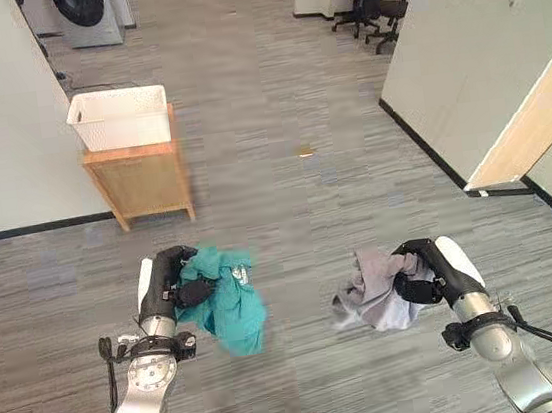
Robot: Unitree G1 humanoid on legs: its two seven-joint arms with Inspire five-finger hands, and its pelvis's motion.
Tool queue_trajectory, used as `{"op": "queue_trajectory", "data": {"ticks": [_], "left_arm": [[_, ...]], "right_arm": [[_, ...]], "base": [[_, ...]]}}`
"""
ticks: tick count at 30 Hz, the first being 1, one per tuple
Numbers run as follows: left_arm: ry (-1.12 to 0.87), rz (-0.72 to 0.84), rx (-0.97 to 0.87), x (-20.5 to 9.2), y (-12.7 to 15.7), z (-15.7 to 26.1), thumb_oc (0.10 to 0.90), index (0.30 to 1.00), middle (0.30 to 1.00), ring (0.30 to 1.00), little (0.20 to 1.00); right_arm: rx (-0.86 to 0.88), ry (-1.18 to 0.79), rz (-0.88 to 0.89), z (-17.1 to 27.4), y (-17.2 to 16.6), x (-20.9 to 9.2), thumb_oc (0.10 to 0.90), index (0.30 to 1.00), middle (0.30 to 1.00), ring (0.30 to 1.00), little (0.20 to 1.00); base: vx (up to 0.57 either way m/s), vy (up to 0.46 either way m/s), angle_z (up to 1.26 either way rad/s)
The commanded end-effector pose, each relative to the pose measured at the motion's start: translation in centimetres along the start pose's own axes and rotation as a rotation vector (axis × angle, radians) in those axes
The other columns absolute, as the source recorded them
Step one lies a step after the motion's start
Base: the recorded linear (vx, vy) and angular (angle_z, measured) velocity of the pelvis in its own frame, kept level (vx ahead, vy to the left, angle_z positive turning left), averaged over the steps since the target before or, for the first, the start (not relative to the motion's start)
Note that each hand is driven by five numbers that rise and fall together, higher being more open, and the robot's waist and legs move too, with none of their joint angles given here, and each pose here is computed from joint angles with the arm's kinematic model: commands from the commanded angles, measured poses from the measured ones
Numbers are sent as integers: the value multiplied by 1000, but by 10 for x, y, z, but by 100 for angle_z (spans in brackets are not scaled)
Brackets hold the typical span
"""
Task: Pick up bed clothes into laundry basket.
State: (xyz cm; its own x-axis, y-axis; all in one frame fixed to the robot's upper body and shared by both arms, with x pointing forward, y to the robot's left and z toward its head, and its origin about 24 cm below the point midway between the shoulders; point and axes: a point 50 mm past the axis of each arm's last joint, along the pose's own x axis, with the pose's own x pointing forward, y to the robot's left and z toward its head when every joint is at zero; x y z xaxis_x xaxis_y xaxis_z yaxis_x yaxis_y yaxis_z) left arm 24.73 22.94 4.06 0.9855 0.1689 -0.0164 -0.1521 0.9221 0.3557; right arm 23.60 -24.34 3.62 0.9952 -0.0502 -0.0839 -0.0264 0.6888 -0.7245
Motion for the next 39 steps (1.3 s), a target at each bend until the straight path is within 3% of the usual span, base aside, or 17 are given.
{"op": "queue_trajectory", "data": {"ticks": [1,8,14,21,27,32,39], "left_arm": [[166,163,-72,22,7,-44,400,300,300,300,300],[177,157,-85,8,5,-50,400,300,300,300,300],[128,179,-58,10,14,-42,400,300,300,300,300],[-221,258,-41,53,38,47,400,300,300,300,300],[-445,350,78,55,61,103,400,300,300,300,300],[-631,350,114,62,57,158,400,300,300,300,300],[-627,340,107,60,51,155,400,300,300,300,300]], "right_arm": [[75,186,-137,-36,12,22,400,300,300,300,300],[34,111,-153,-23,-2,28,400,300,300,300,300],[-125,-170,-186,37,-38,55,400,300,300,300,300],[-265,-475,-334,121,-99,76,400,300,300,300,300],[-296,-655,-358,158,-107,63,400,300,300,300,300],[-288,-644,-377,161,-102,68,400,300,300,300,300],[-195,-563,-498,146,-111,62,400,300,300,300,300]], "base": [[92,14,0],[37,-39,0],[46,-54,-3],[108,-94,15],[490,190,42],[528,187,20],[546,16,42]]}}
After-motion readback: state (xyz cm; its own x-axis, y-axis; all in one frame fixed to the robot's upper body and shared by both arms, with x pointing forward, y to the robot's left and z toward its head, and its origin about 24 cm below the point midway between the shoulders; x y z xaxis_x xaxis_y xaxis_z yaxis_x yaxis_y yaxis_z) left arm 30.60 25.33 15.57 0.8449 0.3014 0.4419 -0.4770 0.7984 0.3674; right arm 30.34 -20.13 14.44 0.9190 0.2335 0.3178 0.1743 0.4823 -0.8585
